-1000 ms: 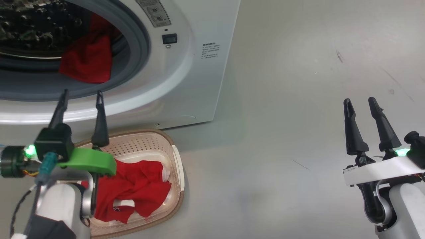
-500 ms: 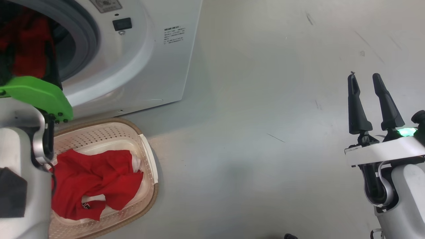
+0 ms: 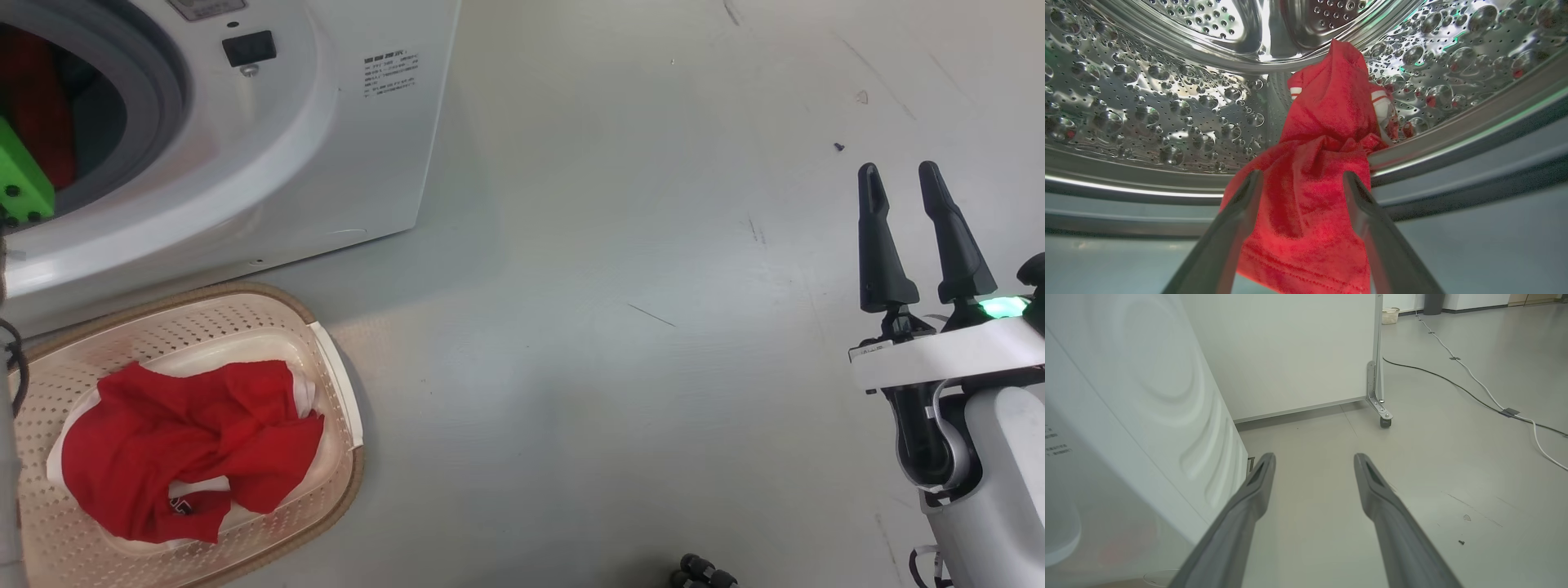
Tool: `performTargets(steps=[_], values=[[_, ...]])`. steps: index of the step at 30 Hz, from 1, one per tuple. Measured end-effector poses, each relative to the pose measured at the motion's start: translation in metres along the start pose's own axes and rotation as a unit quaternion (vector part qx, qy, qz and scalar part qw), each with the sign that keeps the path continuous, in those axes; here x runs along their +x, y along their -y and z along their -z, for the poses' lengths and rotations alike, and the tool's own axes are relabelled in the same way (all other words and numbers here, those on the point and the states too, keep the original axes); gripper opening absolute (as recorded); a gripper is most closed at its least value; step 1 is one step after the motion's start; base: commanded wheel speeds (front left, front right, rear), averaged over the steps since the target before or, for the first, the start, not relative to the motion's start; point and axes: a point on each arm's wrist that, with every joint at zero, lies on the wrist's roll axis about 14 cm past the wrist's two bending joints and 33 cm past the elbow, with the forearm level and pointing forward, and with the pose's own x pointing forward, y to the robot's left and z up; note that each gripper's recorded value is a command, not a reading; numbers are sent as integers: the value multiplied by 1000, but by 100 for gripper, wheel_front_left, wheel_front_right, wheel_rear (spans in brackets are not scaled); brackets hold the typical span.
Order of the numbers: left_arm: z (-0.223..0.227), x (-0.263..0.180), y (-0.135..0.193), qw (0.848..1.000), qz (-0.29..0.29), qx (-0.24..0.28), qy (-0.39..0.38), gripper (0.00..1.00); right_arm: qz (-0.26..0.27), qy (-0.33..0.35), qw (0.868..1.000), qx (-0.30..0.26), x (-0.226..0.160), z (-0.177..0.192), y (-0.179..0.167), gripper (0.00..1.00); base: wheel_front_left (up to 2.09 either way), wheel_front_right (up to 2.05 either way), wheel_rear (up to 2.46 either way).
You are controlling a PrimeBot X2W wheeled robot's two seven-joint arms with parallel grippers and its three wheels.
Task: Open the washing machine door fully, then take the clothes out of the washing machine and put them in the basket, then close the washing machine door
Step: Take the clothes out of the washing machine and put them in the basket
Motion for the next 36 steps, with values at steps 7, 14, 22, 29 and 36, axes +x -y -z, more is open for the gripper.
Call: performTargets(steps=[7,14,22,29,36], values=[[5,9,-3,999,2,-2,-34,100,6,-3,1000,-3,-1,1,4,100,0,0,0],[17,13,8,998,15,-1,-62,100,8,-2,1000,-5,-1,0,5,100,0,0,0],[26,20,11,996,17,-8,-84,100,3,0,1000,-7,3,-1,3,100,0,0,0],[29,28,12,996,17,-8,-91,100,12,-4,1000,-11,0,-1,9,100,0,0,0],[30,35,9,995,8,2,-95,100,18,-6,1000,-12,-2,0,12,100,0,0,0]])
